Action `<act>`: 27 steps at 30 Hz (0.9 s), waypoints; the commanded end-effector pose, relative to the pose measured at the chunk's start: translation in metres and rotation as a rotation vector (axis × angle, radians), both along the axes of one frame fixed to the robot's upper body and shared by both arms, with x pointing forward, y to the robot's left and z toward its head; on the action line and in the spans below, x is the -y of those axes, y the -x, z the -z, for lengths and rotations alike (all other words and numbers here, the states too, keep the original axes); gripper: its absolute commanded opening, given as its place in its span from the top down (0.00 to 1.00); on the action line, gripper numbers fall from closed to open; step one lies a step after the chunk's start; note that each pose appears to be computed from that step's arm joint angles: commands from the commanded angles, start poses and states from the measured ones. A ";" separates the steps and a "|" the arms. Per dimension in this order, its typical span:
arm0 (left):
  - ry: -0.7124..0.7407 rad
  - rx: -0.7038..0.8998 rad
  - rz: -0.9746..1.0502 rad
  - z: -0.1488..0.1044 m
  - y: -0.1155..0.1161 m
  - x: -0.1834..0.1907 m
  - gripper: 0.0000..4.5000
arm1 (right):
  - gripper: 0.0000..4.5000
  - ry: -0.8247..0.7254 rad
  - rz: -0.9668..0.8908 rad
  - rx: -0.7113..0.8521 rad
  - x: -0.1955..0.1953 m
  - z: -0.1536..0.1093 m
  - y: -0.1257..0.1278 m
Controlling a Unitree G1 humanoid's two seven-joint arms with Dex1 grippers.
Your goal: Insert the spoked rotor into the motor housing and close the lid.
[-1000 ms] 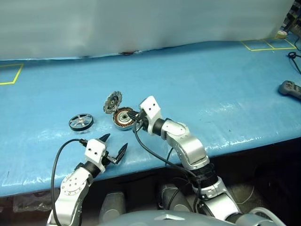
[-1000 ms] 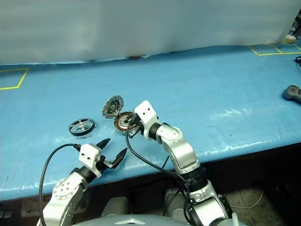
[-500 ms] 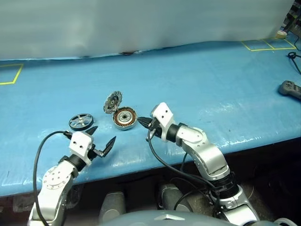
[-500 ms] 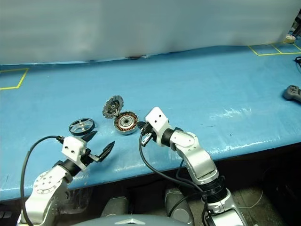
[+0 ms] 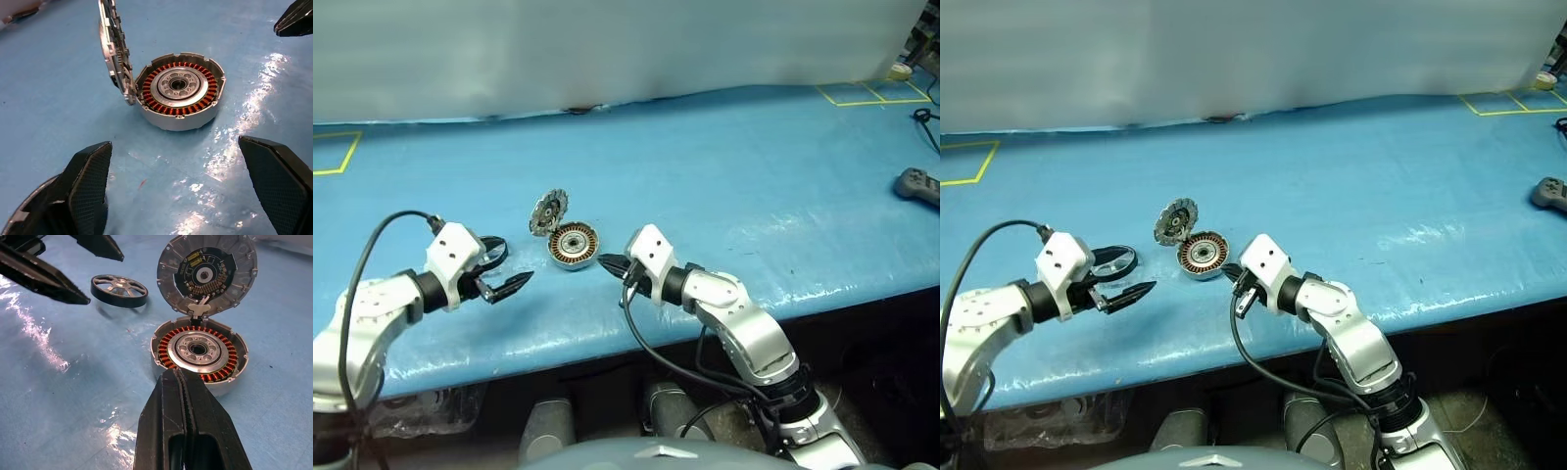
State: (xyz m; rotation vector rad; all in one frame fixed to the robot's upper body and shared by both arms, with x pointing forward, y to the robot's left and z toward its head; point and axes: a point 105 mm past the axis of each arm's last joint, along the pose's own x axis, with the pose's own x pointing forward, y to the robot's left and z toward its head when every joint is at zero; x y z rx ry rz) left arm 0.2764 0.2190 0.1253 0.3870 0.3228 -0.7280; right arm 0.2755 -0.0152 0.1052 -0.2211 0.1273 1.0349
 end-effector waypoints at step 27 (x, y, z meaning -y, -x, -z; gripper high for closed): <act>-0.273 -0.373 0.107 -0.022 -0.064 -0.063 0.00 | 0.99 -0.197 0.107 0.128 -0.003 0.012 0.007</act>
